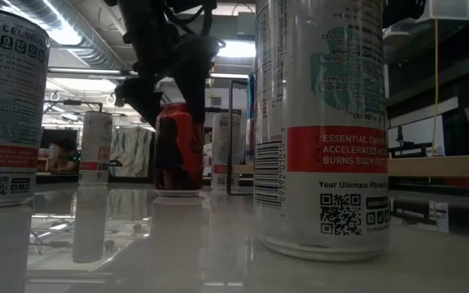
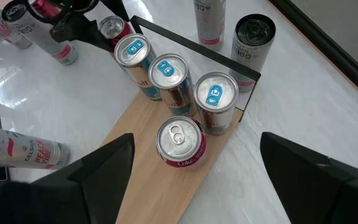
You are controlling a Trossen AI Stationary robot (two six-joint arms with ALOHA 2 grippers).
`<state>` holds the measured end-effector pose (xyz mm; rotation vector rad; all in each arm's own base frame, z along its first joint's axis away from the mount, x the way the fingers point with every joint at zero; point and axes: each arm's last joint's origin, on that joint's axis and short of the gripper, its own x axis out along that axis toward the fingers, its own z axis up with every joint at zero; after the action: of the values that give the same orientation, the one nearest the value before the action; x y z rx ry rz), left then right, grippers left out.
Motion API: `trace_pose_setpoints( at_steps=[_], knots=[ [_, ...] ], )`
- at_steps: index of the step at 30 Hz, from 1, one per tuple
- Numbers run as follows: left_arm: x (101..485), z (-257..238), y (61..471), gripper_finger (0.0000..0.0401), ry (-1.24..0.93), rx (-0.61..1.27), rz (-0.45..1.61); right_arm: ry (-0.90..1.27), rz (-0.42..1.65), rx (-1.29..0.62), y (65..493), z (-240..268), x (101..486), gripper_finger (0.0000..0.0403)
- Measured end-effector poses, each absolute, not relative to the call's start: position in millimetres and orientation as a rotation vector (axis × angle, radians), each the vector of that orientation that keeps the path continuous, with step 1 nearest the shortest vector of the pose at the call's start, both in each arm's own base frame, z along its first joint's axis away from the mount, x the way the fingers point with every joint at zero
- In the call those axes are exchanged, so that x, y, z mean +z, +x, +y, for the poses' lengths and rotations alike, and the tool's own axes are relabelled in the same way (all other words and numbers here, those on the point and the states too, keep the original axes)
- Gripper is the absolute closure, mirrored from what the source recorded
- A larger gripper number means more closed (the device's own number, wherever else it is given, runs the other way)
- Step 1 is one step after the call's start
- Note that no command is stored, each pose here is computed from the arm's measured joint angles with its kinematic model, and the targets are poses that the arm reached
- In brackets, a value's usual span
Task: Place canned beverage on shelf
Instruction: Put the red soda can on the shelf aligned with the other red soda can
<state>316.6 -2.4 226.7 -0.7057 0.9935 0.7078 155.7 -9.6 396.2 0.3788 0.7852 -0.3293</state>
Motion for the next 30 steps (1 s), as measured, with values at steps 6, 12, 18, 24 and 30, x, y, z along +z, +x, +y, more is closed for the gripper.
trace_pose_setpoints(
  at_steps=[6, 12, 18, 24, 30],
  knots=[
    [226.7, -2.4, 316.6, 0.0016, -0.828, 0.784, 0.95, 0.379, 0.785, -0.33, 155.8, -9.6, 396.1, 0.0066],
    [226.7, -2.8, 316.7, 0.0016, -0.852, 0.782, 0.952, 0.379, 0.785, -0.329, 155.7, -9.6, 396.2, 0.0066],
    [226.8, -3.5, 317.0, 0.0016, -0.85, 0.781, 0.948, 0.378, 0.785, -0.329, 155.7, -9.6, 396.2, 0.0066],
    [226.8, -3.5, 317.0, 0.0016, -0.872, 0.795, 0.94, 0.378, 0.785, -0.329, 155.7, -9.6, 396.2, 0.0066],
    [226.8, -6.1, 316.9, 0.0029, -0.882, 0.801, 0.934, 0.379, 0.785, -0.329, 155.7, -9.6, 396.1, 0.0066]
  ],
)
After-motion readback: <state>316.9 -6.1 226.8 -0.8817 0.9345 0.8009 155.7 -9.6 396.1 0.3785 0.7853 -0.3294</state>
